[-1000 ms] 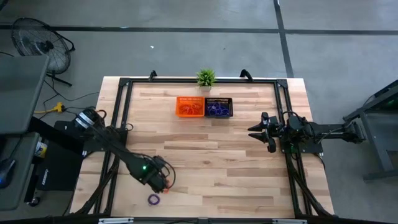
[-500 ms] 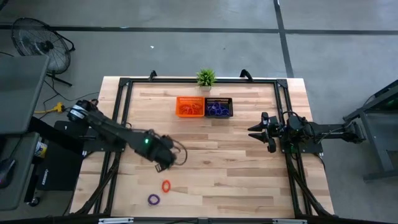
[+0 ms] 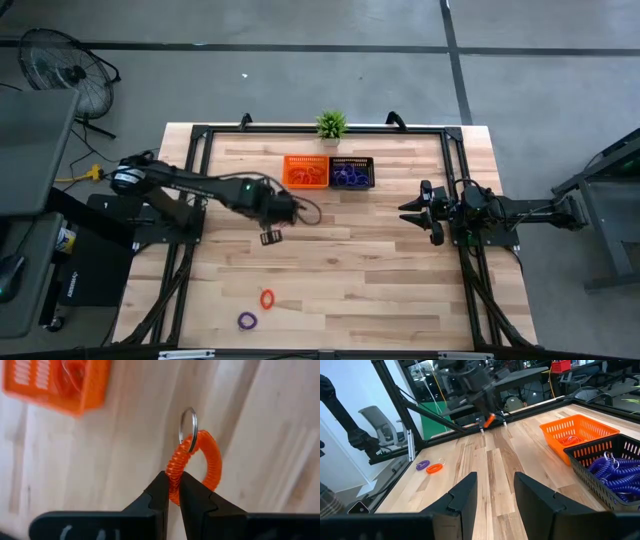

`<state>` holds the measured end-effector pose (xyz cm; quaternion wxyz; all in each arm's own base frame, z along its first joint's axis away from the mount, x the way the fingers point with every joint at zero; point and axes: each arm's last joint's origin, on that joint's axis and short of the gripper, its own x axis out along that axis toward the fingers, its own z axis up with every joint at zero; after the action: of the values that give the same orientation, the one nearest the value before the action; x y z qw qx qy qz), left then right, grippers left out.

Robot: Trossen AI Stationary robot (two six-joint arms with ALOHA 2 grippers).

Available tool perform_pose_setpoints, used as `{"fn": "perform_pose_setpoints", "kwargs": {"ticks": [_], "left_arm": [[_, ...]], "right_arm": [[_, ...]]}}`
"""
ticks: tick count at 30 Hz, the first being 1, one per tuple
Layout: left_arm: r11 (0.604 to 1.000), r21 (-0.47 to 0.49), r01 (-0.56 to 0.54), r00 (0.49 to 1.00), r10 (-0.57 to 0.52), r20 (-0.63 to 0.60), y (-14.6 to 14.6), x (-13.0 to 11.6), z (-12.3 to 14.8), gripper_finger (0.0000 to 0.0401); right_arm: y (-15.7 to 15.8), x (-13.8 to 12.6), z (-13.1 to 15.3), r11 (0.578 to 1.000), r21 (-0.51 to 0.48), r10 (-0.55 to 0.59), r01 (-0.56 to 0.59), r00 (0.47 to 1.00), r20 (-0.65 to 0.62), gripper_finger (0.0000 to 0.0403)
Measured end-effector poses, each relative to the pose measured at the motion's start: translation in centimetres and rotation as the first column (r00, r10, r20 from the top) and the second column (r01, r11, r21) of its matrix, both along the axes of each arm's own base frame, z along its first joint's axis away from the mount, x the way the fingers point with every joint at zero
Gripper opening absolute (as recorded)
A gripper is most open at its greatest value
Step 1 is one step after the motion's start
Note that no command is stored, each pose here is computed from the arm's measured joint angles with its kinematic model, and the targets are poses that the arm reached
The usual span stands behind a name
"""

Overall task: Sort spring keychains into baskets
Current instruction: Put the orange spring keychain into the orange basket

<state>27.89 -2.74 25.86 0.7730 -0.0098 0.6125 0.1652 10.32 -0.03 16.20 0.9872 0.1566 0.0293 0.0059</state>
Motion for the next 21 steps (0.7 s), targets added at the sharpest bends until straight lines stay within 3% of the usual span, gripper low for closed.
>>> {"fn": "perform_pose_setpoints", "kwargs": {"ticks": [10,16,21], "left_arm": [[0.999,-0.013,-0.042,0.996,0.043,0.075,6.3,1.3,0.0,0.0028],[0.986,-0.058,-0.158,0.980,0.164,0.115,10.7,2.0,-1.1,0.0028],[0.951,-0.117,-0.286,0.942,0.301,0.146,14.1,2.5,-2.6,0.0028]], "right_arm": [[0.0,0.0,0.0,1.000,0.000,0.000,0.000,1.000,0.000,0.0124],[0.0,0.0,0.0,1.000,0.000,0.000,0.000,1.000,0.000,0.0124],[0.0,0.0,0.0,1.000,0.000,0.000,0.000,1.000,-0.001,0.0124]]}}
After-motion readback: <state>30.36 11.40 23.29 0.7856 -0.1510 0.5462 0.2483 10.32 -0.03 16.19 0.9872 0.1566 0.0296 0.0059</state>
